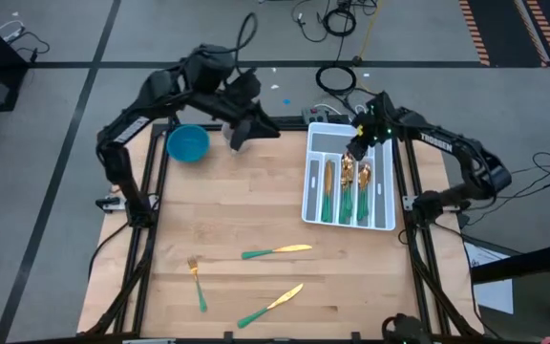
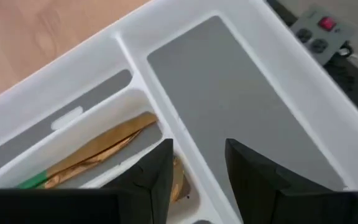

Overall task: Sort silverware
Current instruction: Put the green spoon into the white cutlery tray, then put the green table knife into the white cutlery tray

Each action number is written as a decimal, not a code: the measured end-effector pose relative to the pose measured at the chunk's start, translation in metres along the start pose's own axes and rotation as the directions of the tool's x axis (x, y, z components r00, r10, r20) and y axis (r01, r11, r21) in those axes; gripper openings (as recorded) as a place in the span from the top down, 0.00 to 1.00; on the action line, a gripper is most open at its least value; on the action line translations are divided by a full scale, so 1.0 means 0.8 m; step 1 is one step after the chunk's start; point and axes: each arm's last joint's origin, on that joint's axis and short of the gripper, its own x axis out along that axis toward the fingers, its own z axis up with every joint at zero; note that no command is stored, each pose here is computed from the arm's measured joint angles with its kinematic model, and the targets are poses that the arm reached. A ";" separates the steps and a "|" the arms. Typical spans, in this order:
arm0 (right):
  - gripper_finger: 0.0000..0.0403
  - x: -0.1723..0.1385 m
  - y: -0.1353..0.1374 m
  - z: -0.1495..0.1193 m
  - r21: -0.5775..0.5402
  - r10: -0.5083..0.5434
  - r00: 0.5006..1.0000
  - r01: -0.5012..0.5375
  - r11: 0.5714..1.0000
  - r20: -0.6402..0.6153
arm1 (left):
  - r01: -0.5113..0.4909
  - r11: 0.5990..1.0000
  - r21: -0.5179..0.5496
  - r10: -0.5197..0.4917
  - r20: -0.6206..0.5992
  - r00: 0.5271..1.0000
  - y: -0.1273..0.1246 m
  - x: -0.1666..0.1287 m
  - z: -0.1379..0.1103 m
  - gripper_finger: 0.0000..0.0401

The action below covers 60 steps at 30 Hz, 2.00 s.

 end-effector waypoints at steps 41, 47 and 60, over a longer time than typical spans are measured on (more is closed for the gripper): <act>1.00 -0.094 0.021 0.035 -0.201 0.070 0.997 -0.065 0.977 0.017 | -0.036 0.999 0.032 0.037 -0.040 0.998 -0.045 -0.043 -0.017 0.72; 1.00 -0.154 0.040 0.047 -0.208 0.061 0.997 -0.051 0.977 0.041 | -0.036 0.998 0.042 0.038 -0.040 0.998 -0.045 -0.043 -0.017 0.72; 1.00 -0.224 0.078 0.003 -0.172 0.072 0.997 -0.072 0.982 -0.003 | -0.036 0.996 0.082 0.041 -0.062 0.997 -0.044 -0.043 -0.020 0.72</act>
